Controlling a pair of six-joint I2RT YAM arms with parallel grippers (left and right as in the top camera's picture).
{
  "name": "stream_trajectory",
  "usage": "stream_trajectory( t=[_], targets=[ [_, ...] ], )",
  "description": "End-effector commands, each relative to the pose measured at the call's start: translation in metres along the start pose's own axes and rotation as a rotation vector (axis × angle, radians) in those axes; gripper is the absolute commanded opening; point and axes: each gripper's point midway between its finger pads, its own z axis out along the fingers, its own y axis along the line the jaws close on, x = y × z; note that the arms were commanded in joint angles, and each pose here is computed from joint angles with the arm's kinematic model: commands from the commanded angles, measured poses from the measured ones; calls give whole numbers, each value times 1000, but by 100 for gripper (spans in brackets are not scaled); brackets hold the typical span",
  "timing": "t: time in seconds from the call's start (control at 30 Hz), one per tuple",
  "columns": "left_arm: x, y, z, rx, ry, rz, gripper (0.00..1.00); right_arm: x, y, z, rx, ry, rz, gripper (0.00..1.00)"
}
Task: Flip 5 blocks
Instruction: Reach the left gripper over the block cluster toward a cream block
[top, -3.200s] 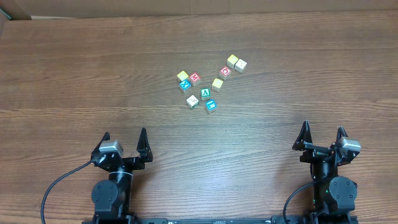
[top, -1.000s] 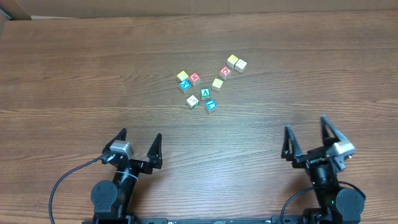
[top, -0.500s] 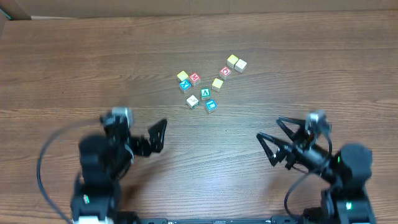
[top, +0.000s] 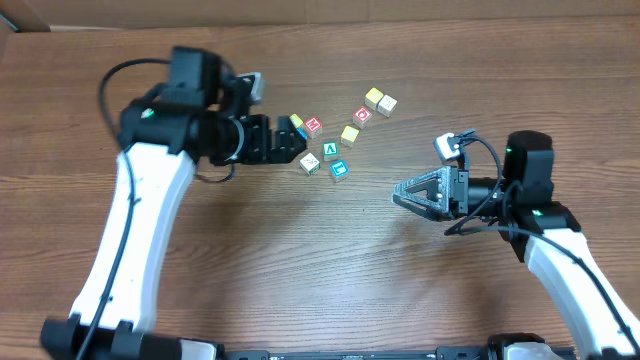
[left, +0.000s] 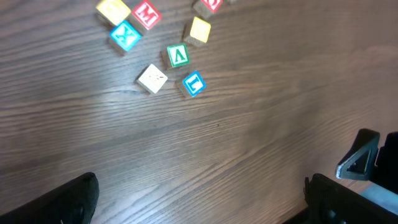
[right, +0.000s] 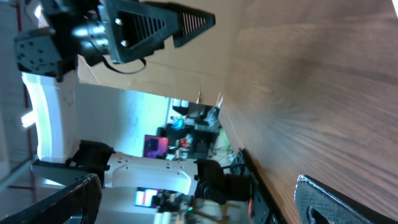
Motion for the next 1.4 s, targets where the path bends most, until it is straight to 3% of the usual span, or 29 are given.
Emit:
stream_trajectory(
  t=[0.0, 0.2, 0.4, 0.6, 0.8, 0.9, 1.0, 1.07, 1.13, 1.27, 1.37],
  targets=[
    [-1, 1, 20, -43, 54, 37, 100, -7, -6, 1, 38, -20, -123, 100],
    [6, 10, 44, -53, 133, 13, 100, -26, -72, -19, 436, -193, -74, 100],
    [9, 14, 52, -59, 162, 0, 100, -4, -134, -67, 868, -252, 91, 100],
    [6, 13, 53, -57, 149, 6, 100, 8, -129, -98, 1059, -277, 81, 100],
    [5, 13, 53, -57, 147, 7, 100, 7, -83, -142, 1347, -376, 1, 100],
    [5, 13, 53, -57, 146, 7, 100, 14, -68, -133, 1325, -373, 39, 100],
    [5, 13, 53, -57, 147, 7, 98, 21, -56, -96, 1142, -298, 57, 100],
    [5, 14, 53, -58, 148, 7, 85, 22, -53, -86, 1088, -273, 63, 100],
    [5, 15, 53, -64, 146, 8, 100, 23, -51, -80, 1053, -261, 68, 100],
    [9, 15, 52, -64, 162, 30, 100, 24, -51, -80, 1050, -257, 71, 100],
    [11, 17, 53, -82, 171, 83, 62, 24, -51, -80, 1051, -256, 72, 100]
  ],
)
